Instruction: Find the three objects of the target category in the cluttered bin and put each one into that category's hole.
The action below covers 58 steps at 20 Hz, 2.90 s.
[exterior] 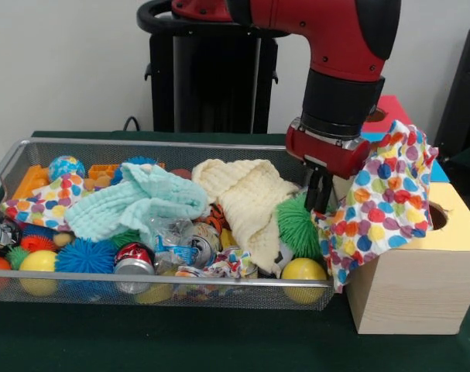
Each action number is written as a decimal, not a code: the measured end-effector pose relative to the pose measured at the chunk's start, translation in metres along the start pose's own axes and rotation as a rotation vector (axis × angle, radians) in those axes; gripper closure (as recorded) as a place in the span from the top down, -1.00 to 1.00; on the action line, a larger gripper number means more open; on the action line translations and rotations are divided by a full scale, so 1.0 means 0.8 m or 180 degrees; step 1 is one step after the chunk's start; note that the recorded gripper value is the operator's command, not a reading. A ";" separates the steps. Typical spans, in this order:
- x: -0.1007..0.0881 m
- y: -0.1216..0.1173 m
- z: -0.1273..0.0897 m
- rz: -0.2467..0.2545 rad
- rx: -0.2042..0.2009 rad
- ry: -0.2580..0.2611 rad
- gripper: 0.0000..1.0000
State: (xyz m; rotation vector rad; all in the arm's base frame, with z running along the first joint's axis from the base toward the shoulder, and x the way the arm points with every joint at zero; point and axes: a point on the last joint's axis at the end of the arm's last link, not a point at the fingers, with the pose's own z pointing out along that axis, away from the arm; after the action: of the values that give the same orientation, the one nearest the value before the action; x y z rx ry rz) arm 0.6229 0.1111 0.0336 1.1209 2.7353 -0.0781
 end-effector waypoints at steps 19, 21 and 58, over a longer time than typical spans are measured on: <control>0.012 -0.017 0.013 -0.0070 0.0091 0.0055 1.00; 0.012 -0.018 0.013 -0.0070 0.0093 0.0056 1.00; 0.033 -0.097 -0.115 -0.0016 0.0462 0.1023 1.00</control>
State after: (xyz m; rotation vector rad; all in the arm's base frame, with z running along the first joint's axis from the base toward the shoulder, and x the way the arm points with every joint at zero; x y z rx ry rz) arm 0.5361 0.0850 0.1173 1.2627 3.0574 -0.1074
